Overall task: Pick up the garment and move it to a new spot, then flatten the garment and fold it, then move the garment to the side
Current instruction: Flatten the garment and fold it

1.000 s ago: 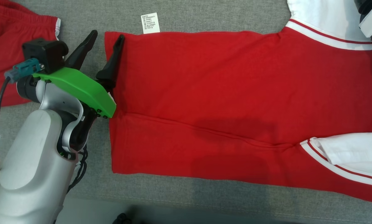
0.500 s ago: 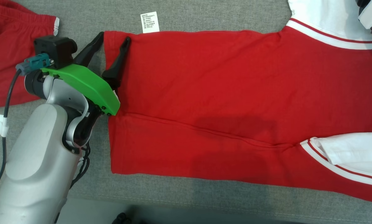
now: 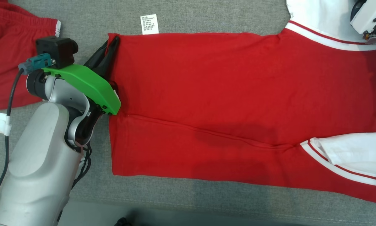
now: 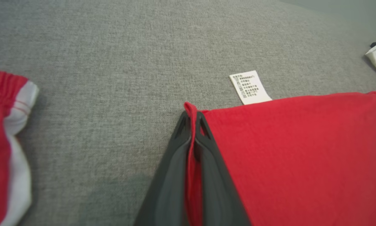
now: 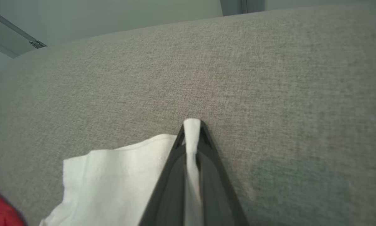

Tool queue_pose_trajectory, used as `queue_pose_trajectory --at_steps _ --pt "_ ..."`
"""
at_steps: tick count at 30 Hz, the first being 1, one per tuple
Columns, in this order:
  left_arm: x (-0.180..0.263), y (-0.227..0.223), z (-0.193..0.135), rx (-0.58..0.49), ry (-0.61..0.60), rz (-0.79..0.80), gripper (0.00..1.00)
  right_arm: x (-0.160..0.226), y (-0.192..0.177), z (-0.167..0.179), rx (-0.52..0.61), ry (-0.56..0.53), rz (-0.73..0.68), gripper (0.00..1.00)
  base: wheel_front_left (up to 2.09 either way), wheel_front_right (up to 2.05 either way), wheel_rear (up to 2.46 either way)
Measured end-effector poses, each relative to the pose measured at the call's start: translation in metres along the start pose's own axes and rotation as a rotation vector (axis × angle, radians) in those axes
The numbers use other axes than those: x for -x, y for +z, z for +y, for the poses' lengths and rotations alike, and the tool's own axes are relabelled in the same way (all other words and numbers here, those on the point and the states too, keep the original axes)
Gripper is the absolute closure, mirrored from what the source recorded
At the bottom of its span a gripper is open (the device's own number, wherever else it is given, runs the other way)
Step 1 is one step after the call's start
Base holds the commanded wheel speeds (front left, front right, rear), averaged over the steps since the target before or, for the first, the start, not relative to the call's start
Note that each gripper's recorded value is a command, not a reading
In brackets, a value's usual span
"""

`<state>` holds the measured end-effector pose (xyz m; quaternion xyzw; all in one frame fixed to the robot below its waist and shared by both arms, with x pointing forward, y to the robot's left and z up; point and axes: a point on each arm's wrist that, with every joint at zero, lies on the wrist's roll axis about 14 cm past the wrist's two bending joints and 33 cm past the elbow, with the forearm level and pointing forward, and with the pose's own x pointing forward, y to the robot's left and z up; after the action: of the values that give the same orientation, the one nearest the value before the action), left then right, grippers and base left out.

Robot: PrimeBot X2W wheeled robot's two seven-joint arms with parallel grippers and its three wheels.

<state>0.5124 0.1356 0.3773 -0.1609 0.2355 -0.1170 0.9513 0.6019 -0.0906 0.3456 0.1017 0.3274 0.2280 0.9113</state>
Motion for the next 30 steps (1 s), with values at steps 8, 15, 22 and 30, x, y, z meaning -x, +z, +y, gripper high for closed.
queue_pose_trajectory --at_steps 8,15,22,30 --pt "0.004 0.007 -0.003 0.000 -0.003 -0.029 1.00 0.005 0.014 0.016 -0.012 0.033 -0.066 1.00 0.00 0.00 0.00" --pt "0.009 0.015 -0.007 -0.007 -0.009 -0.058 1.00 0.020 0.038 0.020 -0.021 0.033 -0.172 1.00 0.00 0.00 0.00" --pt "0.019 0.025 -0.012 -0.018 -0.025 -0.094 1.00 0.037 0.048 0.035 -0.069 0.056 -0.239 1.00 0.00 0.00 0.00" --pt "0.035 0.017 -0.022 -0.019 -0.044 -0.094 1.00 0.064 0.044 0.045 -0.073 0.060 -0.275 1.00 0.00 0.00 0.00"
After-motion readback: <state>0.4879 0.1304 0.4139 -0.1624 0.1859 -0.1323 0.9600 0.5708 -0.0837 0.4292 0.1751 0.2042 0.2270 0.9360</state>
